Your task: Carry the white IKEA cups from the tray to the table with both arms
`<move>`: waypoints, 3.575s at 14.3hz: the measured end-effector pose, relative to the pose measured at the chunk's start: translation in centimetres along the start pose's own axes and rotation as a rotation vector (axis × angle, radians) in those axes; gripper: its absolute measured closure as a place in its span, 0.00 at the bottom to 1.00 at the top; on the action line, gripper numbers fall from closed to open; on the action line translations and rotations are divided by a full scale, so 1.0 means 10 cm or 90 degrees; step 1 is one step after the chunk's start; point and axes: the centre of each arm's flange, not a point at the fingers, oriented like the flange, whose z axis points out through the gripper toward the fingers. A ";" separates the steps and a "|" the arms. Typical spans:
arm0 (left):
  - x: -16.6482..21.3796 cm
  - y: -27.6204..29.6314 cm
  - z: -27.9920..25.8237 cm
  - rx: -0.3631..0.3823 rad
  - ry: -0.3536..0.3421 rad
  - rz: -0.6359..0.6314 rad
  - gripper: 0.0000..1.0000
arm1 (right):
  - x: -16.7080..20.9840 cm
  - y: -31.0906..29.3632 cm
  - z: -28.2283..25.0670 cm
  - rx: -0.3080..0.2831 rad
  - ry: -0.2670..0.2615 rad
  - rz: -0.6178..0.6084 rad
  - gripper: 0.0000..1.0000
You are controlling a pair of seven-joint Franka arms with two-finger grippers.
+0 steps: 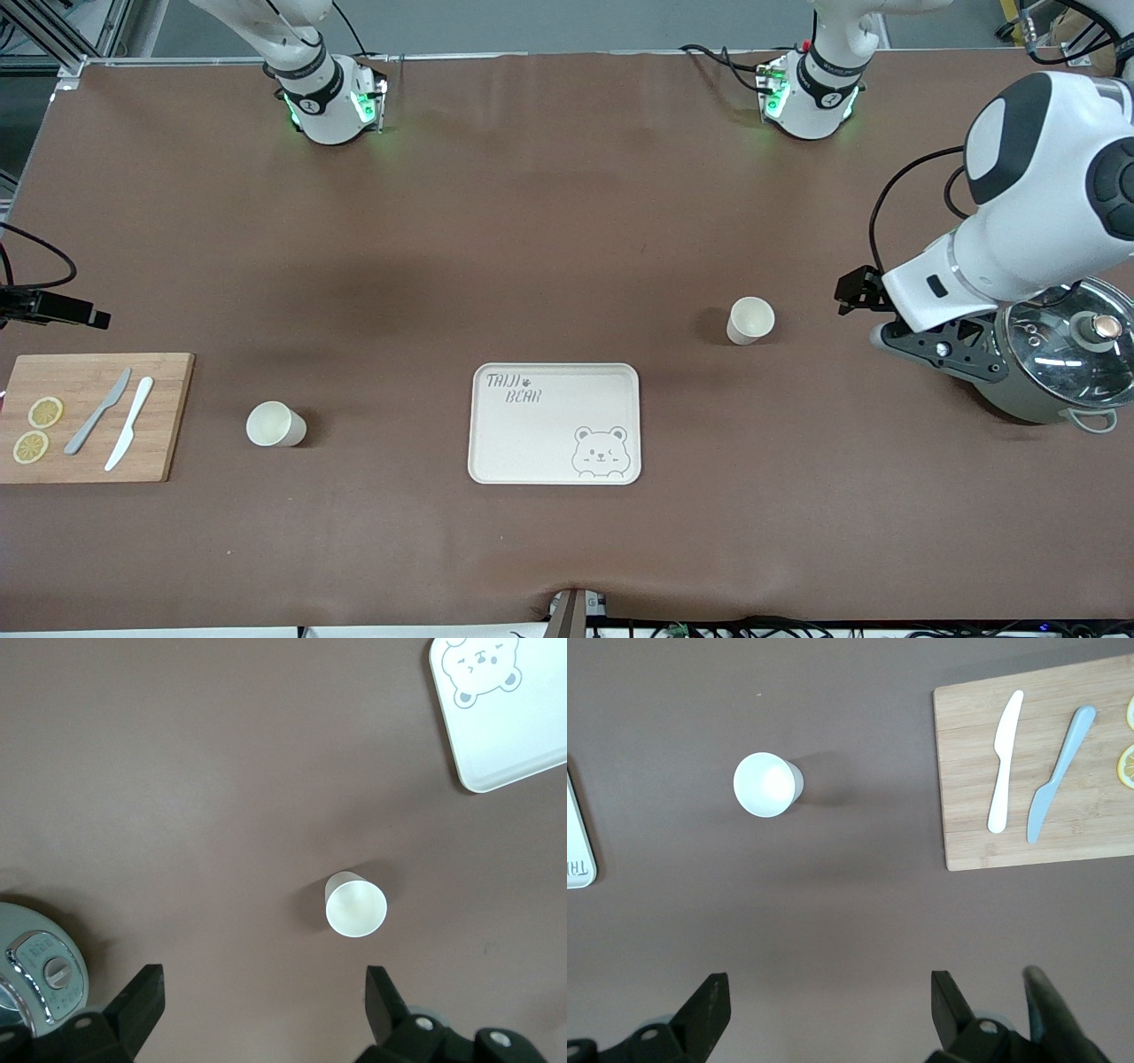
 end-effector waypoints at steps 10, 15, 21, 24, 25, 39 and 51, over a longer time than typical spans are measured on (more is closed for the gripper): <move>-0.22 -0.02 -0.53 0.010 0.021 -0.012 0.00 | 0.04 -0.37 0.02 -0.039 0.005 0.053 0.00; -0.49 -0.43 -0.86 0.025 0.047 -0.081 0.00 | 0.04 -0.37 -0.02 -0.040 0.010 0.053 0.00; -0.59 -0.83 -0.81 0.022 0.042 -0.104 0.00 | 0.03 -0.36 -0.07 -0.040 0.021 0.054 0.00; -0.59 -0.84 -0.79 0.026 0.039 -0.108 0.00 | 0.05 -0.36 -0.09 -0.040 0.029 0.054 0.00; -0.59 -0.86 -0.79 0.034 0.037 -0.114 0.00 | 0.05 -0.36 -0.09 -0.040 0.029 0.054 0.00; -0.85 -0.60 -0.92 0.019 0.038 -0.103 0.00 | 0.06 -0.34 -0.10 -0.040 0.035 0.056 0.00; -0.82 -0.53 -0.90 0.006 0.042 -0.121 0.00 | 0.08 -0.25 -0.19 -0.039 0.067 0.064 0.00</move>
